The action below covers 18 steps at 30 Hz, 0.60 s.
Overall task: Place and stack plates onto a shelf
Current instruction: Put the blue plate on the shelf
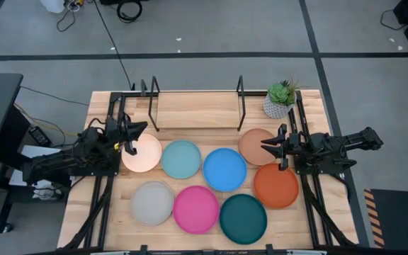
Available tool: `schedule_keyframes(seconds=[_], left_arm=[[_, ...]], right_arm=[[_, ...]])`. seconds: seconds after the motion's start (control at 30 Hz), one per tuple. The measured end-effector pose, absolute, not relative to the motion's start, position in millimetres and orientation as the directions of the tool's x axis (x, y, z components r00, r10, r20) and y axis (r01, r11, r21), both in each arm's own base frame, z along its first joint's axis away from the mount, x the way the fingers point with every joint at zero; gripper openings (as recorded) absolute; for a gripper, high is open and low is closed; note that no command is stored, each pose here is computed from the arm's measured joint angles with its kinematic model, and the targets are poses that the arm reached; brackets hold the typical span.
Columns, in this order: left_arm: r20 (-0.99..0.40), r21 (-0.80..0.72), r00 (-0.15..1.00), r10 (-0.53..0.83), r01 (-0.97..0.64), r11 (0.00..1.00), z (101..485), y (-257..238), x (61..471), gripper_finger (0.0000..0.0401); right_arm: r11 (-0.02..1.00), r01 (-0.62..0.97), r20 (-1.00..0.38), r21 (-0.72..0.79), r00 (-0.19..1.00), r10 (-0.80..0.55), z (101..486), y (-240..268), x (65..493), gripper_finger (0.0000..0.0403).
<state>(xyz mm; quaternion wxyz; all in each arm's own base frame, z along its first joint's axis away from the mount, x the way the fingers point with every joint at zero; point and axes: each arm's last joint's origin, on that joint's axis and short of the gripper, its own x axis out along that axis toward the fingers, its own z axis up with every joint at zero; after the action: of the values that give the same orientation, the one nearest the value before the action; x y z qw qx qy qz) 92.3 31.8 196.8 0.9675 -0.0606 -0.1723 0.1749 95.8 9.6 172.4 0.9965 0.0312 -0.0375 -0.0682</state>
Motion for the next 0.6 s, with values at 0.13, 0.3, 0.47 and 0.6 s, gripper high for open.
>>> schedule_keyframes(seconds=[0.13,0.3,0.47,0.6], left_arm=[[0.308,-0.176,0.881,0.36,-0.319,0.931,196.4,31.9,92.5,0.0031],[0.314,-0.164,0.889,0.332,-0.294,0.942,196.9,31.0,92.6,0.0031],[0.335,0.096,0.942,-0.012,-0.022,0.995,200.1,20.8,93.3,0.0031],[0.301,0.223,0.922,-0.244,0.181,0.958,199.0,14.0,92.7,0.0031]], right_arm=[[0.987,0.129,0.108,0.09,0.984,-0.139,176.1,9.6,95.4,0.0094],[0.972,0.1,0.179,0.214,0.974,-0.14,183.3,9.4,94.3,0.0094],[0.935,0.053,0.192,0.351,0.973,-0.127,184.5,9.7,94.2,0.0094],[0.944,0.045,0.224,0.327,0.967,-0.124,188.7,9.7,94.0,0.0094]])
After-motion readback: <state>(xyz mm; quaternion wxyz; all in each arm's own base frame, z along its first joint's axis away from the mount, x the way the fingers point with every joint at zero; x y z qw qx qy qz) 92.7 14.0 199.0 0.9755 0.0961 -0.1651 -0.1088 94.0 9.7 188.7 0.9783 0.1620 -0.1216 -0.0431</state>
